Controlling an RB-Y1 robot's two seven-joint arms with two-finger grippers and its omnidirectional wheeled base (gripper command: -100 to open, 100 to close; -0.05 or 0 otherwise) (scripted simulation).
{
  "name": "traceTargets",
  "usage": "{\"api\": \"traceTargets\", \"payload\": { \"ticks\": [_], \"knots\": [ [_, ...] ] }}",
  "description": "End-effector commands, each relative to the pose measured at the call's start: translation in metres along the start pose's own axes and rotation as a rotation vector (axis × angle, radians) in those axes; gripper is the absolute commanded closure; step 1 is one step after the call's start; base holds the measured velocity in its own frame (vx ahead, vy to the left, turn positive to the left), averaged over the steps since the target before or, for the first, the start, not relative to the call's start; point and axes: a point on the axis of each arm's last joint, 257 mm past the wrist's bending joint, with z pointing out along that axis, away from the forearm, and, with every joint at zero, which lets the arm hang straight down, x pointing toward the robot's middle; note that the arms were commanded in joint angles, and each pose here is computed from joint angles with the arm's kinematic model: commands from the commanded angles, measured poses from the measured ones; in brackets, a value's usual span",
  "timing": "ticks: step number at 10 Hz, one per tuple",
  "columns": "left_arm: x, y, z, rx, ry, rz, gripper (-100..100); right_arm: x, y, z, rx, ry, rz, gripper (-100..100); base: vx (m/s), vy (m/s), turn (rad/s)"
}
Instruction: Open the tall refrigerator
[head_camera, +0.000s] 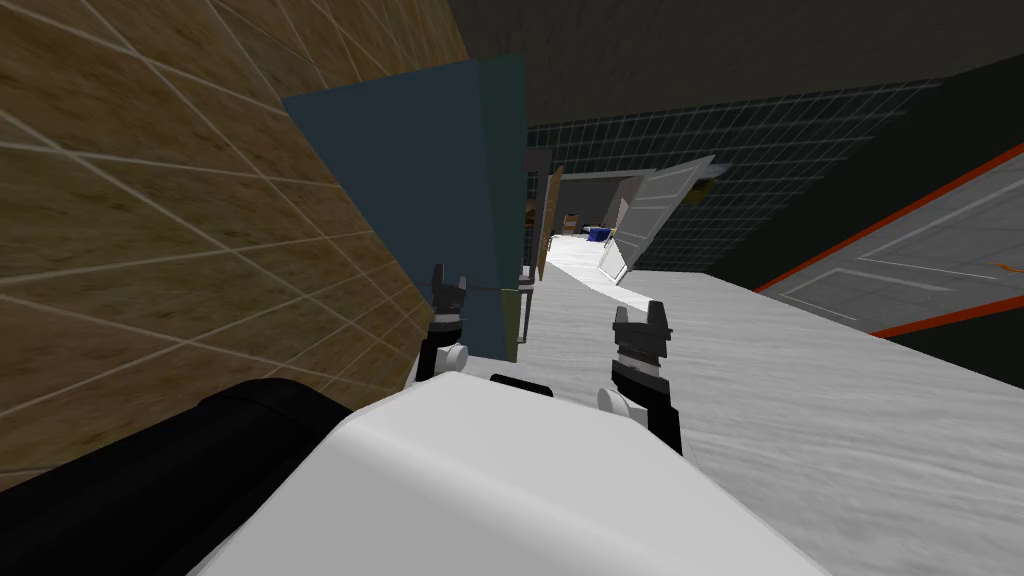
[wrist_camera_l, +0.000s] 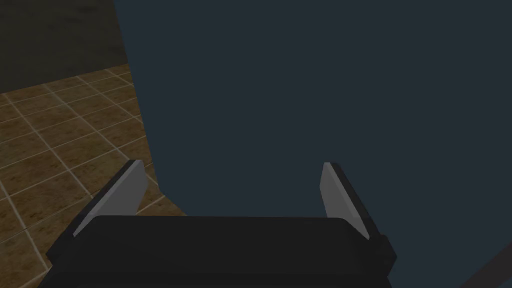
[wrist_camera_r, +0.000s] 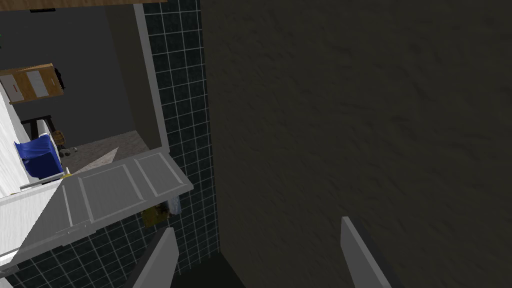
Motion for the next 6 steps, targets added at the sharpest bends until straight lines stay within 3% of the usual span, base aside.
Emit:
{"api": "traceTargets", "payload": {
  "ticks": [1,6],
  "knots": [
    [0.0000,0.0000,0.0000,0.000,0.000,0.000,0,0.0000,0.0000,0.0000,0.000,0.000,0.000,0,0.000,0.000,0.000],
    [0.0000,-0.0001,0.0000,0.000,0.000,0.000,0,0.0000,0.0001,0.0000,0.000,0.000,0.000,0,0.000,0.000,0.000]
  ]
}}
